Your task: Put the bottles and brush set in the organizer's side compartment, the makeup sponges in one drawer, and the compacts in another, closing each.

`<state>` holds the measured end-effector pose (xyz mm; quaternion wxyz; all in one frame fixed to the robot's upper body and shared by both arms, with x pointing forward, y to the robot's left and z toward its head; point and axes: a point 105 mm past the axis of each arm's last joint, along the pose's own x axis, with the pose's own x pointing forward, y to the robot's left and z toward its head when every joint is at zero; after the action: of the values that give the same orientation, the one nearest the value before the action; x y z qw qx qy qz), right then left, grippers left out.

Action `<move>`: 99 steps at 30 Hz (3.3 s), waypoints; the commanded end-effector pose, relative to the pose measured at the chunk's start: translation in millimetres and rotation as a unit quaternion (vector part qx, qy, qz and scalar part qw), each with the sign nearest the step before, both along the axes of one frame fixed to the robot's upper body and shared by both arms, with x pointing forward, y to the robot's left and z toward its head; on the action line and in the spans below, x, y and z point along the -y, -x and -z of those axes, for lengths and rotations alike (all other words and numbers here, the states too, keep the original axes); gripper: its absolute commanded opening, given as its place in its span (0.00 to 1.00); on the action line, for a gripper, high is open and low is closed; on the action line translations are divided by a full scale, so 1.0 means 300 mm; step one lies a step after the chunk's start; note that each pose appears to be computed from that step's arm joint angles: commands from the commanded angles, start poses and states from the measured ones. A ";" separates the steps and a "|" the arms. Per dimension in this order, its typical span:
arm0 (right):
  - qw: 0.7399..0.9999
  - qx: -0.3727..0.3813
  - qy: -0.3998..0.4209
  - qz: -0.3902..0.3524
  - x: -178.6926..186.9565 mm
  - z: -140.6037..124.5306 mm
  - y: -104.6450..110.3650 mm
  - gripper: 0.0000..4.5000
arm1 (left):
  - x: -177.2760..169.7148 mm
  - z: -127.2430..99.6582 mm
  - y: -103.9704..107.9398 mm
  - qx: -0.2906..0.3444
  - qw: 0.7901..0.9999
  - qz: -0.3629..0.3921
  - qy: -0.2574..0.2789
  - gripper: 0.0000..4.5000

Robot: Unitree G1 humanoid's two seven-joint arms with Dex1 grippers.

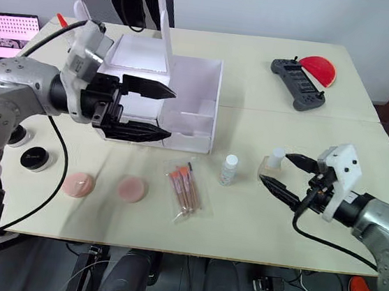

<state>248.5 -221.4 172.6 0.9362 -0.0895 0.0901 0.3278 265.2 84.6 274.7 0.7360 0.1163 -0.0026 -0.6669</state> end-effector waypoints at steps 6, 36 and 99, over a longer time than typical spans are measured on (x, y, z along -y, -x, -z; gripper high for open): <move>1.000 0.030 0.004 0.005 0.000 -0.011 -0.053 1.00 | 0.002 -0.036 0.017 0.039 0.999 -0.015 0.001 1.00; 0.999 0.029 0.016 0.017 0.049 0.026 -0.072 0.17 | -0.018 -0.028 0.013 0.041 0.999 -0.032 -0.004 1.00; 0.995 0.034 0.022 -0.091 -0.495 -0.171 -0.302 0.90 | -0.220 0.045 0.037 0.064 0.977 -0.205 -0.006 1.00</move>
<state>343.8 -72.0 197.4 0.9029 -0.1247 0.1004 0.3990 256.6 151.5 254.6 0.8594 0.1485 -0.0110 -0.4892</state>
